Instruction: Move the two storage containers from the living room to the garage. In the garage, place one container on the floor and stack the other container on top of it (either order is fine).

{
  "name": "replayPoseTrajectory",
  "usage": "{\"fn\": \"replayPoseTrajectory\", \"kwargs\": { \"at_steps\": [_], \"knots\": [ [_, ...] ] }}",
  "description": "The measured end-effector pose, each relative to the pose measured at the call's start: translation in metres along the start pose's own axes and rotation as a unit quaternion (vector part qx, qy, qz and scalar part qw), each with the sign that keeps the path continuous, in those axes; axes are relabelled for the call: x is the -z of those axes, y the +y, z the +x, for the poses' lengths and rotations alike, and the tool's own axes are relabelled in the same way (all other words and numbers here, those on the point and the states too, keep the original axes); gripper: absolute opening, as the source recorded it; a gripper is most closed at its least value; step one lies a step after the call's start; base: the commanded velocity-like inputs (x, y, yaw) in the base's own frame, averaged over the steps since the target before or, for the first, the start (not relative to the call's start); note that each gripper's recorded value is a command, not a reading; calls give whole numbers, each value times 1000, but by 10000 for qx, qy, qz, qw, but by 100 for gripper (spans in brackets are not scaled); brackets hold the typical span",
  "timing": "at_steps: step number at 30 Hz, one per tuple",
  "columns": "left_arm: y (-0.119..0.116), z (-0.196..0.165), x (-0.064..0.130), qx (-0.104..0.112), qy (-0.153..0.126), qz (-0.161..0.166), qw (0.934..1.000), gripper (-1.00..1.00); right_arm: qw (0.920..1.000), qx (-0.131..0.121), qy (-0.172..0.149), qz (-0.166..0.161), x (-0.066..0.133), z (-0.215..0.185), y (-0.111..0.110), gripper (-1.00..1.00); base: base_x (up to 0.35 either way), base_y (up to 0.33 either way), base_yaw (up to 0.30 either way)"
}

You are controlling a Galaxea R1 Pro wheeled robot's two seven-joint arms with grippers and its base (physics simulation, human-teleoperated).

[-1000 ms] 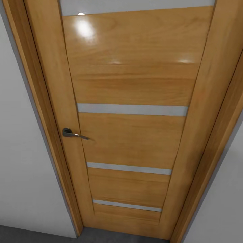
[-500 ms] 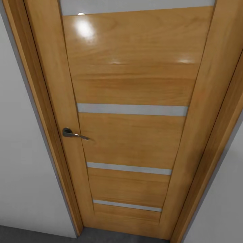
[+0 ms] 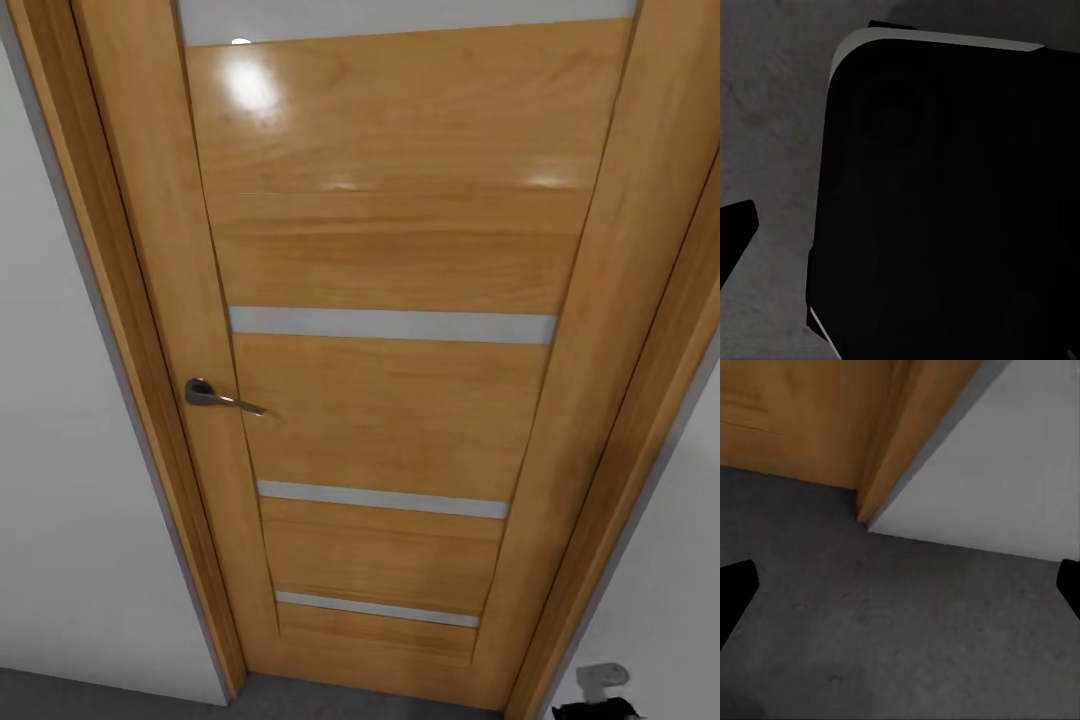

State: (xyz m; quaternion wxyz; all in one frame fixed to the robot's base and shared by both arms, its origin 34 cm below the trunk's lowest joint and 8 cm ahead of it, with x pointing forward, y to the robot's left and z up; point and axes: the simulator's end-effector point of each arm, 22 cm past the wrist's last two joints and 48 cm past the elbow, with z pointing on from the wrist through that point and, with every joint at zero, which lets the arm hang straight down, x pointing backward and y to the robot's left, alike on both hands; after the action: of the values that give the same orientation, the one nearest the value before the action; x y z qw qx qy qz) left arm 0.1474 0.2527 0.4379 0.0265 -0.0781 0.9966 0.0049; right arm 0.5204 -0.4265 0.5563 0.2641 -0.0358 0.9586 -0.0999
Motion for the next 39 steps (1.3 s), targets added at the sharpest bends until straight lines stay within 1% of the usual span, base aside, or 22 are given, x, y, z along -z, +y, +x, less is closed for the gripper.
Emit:
{"fn": "replayPoseTrajectory", "kwargs": {
  "at_steps": [2,3,4,6,8,9,10,13,15,19,22,23,24,26,28,29,31,32,33,34,36,39],
  "knots": [
    [0,0,0,-1,-2,0,10000,100,9996,-12,-79,-279,-1,-21,41,100,0,0,0],
    [-1,0,0,-3,-3,4,10000,100,9987,66,-176,-466,1,-44,71,100,0,0,0],
    [-1,0,0,-4,-4,5,10000,100,9983,101,-212,-524,2,-53,81,100,0,0,0],
    [-1,0,0,-4,-4,7,10000,100,9963,222,-297,-770,7,-80,117,100,0,0,0],
    [-1,0,0,-4,-3,7,10000,100,9948,262,-327,-933,12,-92,138,100,0,0,0],
    [-1,0,0,-4,-4,7,10000,100,9929,277,-379,-1095,17,-105,158,100,0,0,0],
    [-1,0,0,-4,-5,8,10000,100,9918,283,-415,-1177,21,-112,169,100,0,0,0],
    [-1,0,0,-4,-6,8,10000,100,9862,335,-579,-1517,41,-147,217,100,0,0,0],
    [-1,0,0,-4,-7,8,10000,100,9792,617,-746,-1781,67,-177,264,100,0,0,0],
    [-1,0,0,-4,-5,7,10000,100,9665,1029,-1166,-2043,105,-215,318,100,0,0,0],
    [-1,0,0,-4,-7,7,10000,100,9606,1236,-1438,-2031,120,-235,326,100,0,0,0],
    [-1,0,0,-4,-7,8,10000,100,9528,1332,-1814,-2039,141,-263,331,100,0,0,0],
    [-1,0,0,-4,-5,8,10000,100,9485,1360,-2002,-2045,152,-277,333,100,0,0,0],
    [-1,0,0,-4,-5,8,10000,100,9437,1400,-2179,-2058,163,-289,336,100,0,0,0],
    [-1,0,0,-7,-4,8,10000,100,9350,1506,-2443,-2085,181,-305,344,100,0,0,0],
    [-2,0,0,-9,-3,11,10000,100,9280,1605,-2612,-2117,194,-313,351,100,0,0,0],
    [-3,0,0,-10,0,17,10000,100,9200,1717,-2791,-2151,209,-321,359,100,0,0,0],
    [-3,0,0,-10,0,22,10000,100,9119,1819,-2954,-2192,222,-328,367,100,0,0,0],
    [-4,1,0,-14,2,29,10000,100,8970,1986,-3232,-2266,247,-338,381,100,0,0,0],
    [-5,1,0,-15,2,30,10000,100,8900,2050,-3364,-2298,259,-342,387,100,0,0,0],
    [-5,1,0,-17,5,31,10000,100,8819,2092,-3529,-2323,272,-349,391,100,0,0,0],
    [-5,1,0,-17,3,32,10000,100,8744,2103,-3700,-2331,286,-357,393,100,0,0,0]
  ]
}}
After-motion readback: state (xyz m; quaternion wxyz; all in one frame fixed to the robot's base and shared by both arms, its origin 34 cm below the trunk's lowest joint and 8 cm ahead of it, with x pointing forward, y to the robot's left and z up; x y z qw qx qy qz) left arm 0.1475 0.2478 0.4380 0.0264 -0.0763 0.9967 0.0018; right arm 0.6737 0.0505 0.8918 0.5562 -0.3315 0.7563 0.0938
